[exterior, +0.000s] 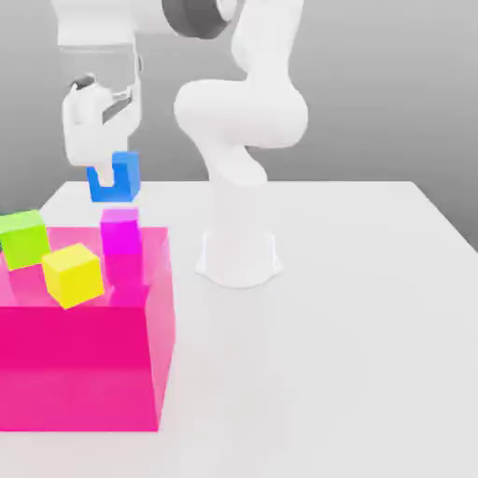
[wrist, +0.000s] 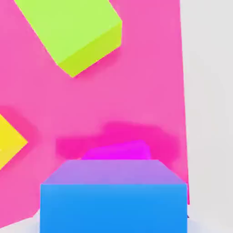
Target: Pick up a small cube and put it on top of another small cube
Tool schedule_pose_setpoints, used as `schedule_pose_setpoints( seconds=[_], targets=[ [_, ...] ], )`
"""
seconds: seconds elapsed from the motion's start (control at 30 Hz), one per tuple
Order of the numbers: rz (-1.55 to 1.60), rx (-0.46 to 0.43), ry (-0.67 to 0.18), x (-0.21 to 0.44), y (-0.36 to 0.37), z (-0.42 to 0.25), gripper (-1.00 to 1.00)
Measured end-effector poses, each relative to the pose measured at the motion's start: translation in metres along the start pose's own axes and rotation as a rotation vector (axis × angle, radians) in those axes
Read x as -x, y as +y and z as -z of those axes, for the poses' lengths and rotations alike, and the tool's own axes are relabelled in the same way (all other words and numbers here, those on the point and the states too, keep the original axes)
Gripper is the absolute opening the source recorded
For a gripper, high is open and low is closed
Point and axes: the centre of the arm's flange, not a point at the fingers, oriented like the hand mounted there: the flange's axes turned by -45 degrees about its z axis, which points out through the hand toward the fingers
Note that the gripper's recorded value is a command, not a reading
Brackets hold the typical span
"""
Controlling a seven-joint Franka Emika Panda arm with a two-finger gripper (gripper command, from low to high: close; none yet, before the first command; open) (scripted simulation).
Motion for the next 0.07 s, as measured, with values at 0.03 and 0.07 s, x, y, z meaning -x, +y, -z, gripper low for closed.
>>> schedule_pose_setpoints(
  seconds=[0.03, 0.07],
  targets=[
    [0.0, 0.0, 0.0, 0.0, 0.0, 0.0, 1.0],
    [0.0, 0.0, 0.0, 0.0, 0.0, 0.0, 1.0]
  ],
)
